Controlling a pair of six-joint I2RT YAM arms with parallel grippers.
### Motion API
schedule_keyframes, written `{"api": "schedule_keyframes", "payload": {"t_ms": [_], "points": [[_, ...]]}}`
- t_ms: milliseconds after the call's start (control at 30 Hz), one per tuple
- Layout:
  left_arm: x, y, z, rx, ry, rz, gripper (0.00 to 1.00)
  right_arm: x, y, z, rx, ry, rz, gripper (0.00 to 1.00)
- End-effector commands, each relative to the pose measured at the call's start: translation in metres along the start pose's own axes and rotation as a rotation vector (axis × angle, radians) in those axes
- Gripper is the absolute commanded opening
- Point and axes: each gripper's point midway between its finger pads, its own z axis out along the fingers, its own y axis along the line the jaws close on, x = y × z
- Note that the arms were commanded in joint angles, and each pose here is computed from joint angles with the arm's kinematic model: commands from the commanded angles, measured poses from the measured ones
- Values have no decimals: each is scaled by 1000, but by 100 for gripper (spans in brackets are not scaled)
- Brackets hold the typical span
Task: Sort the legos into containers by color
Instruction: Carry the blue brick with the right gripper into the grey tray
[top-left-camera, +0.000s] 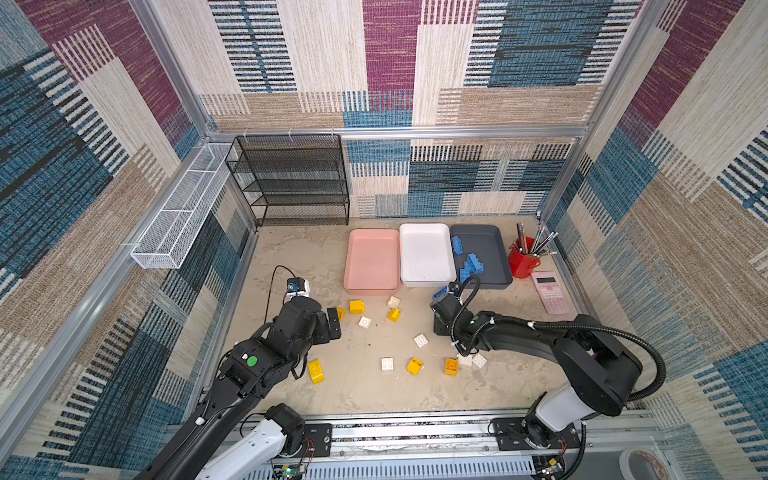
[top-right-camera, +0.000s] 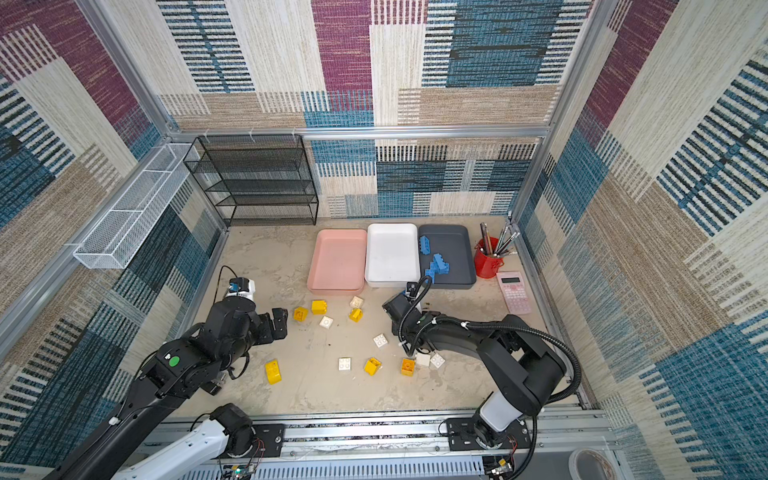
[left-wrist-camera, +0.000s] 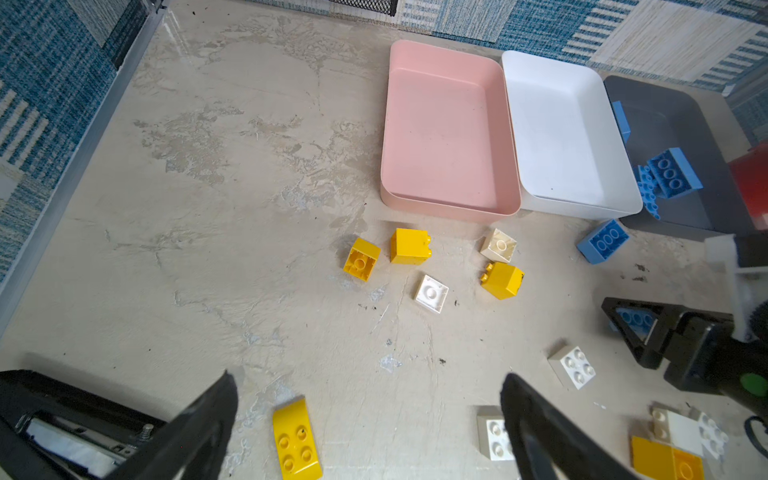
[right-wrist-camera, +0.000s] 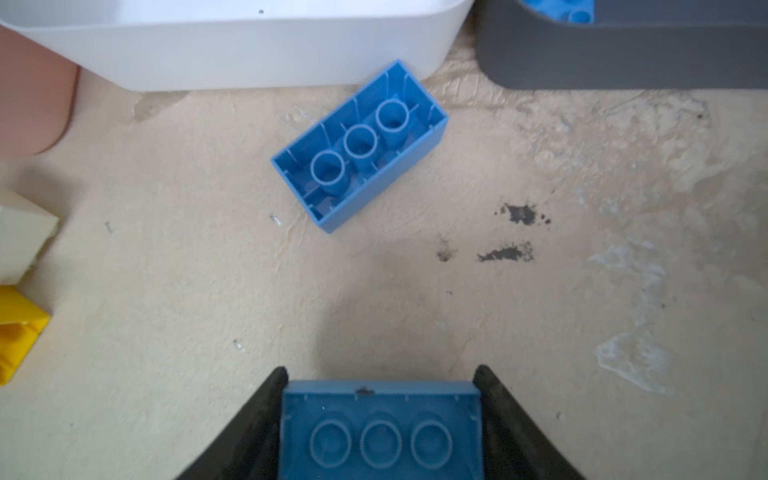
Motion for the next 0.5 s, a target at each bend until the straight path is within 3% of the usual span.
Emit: {"api": "schedule_keyframes", "payload": {"t_ms": [0, 467], "points": [[0, -6, 3, 22, 5, 48, 99, -13, 2, -9, -4, -30, -7, 44], [1, -32, 19, 79, 103, 97, 98, -90, -9, -26, -67, -92, 38, 43]]}}
